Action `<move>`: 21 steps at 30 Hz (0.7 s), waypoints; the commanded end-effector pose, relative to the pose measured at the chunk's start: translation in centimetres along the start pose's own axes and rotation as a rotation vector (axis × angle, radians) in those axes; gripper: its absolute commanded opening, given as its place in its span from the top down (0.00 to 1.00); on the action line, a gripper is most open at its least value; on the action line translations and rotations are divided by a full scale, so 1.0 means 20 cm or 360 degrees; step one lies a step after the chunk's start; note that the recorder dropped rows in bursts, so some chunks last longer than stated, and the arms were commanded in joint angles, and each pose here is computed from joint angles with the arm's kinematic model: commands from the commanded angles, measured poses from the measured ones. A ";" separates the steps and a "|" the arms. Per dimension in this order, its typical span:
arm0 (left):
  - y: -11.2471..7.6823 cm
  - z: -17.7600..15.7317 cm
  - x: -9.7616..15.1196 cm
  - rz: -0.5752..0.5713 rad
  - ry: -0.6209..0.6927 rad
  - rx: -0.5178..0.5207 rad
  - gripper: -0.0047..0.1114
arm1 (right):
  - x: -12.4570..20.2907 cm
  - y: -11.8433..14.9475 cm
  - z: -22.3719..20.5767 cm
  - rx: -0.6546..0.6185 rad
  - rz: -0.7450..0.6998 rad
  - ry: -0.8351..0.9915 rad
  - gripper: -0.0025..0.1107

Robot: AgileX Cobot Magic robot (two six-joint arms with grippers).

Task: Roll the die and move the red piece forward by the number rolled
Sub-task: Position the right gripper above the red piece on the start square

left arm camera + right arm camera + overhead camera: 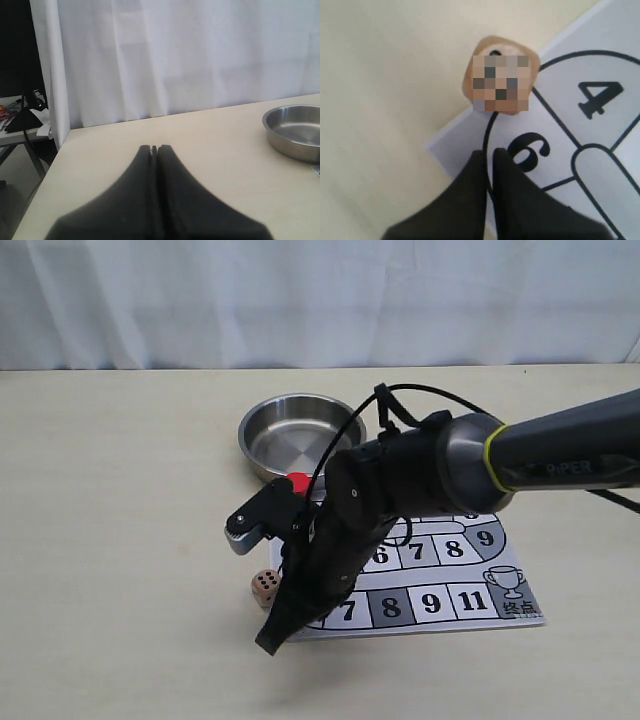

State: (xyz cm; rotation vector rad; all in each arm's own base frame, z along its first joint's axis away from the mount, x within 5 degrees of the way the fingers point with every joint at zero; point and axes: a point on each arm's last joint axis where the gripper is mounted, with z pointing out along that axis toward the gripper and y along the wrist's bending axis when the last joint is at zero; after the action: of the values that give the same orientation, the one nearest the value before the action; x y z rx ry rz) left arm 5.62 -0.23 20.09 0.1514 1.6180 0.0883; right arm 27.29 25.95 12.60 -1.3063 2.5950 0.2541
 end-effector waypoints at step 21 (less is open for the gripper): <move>0.00 0.00 0.00 -0.0009 0.0000 0.0012 0.96 | -0.17 -0.38 -0.20 0.0165 0.0640 -0.0645 0.45</move>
State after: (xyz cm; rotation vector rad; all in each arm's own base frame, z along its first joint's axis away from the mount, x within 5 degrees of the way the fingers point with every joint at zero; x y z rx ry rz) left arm 5.62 -0.23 20.09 0.1514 1.6180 0.0883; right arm 34.63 22.00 16.85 -0.5936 2.5452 0.3781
